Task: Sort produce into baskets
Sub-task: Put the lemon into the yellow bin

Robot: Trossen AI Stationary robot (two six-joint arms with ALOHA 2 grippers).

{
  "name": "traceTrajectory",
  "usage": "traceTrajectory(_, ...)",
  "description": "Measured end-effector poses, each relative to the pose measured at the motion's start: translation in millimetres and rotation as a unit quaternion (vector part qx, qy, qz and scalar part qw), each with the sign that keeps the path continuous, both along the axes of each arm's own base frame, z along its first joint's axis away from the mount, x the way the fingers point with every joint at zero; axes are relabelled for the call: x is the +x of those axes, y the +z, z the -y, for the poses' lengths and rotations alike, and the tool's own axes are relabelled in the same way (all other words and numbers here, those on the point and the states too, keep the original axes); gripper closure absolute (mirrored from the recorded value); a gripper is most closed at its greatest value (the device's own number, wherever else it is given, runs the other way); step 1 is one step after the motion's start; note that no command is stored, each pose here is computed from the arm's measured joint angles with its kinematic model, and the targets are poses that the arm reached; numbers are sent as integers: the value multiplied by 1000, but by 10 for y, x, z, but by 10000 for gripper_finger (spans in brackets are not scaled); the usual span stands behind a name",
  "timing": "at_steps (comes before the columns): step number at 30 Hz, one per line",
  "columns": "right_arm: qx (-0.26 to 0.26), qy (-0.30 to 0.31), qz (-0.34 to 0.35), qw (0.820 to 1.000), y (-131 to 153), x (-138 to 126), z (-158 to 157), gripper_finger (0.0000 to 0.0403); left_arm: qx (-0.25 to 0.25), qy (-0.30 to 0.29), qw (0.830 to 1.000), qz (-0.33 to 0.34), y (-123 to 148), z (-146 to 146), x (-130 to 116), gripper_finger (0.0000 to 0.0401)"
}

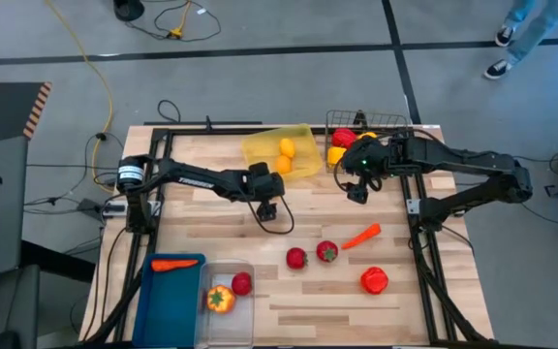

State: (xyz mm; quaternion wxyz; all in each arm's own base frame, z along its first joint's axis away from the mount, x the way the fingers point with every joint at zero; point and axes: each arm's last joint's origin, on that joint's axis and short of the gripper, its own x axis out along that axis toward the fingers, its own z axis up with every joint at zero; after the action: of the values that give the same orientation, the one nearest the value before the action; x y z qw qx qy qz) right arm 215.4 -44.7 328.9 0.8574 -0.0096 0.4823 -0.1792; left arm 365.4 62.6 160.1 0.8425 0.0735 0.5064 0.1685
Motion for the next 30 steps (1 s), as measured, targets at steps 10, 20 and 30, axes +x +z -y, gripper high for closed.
traceTrajectory(10, -1, 1, 0, 1000, 0, 0, 0, 5, -17, 3, 1000, -11, -106, -57, -83, 64)
traceTrajectory(20, -1, 1, 0, 1000, 0, 0, 0, 5, -19, -5, 1000, 16, -83, -66, -42, 140)
traceTrajectory(30, 0, 0, 0, 1000, 0, 0, 0, 5, -24, -7, 1000, 16, -84, -63, -42, 226)
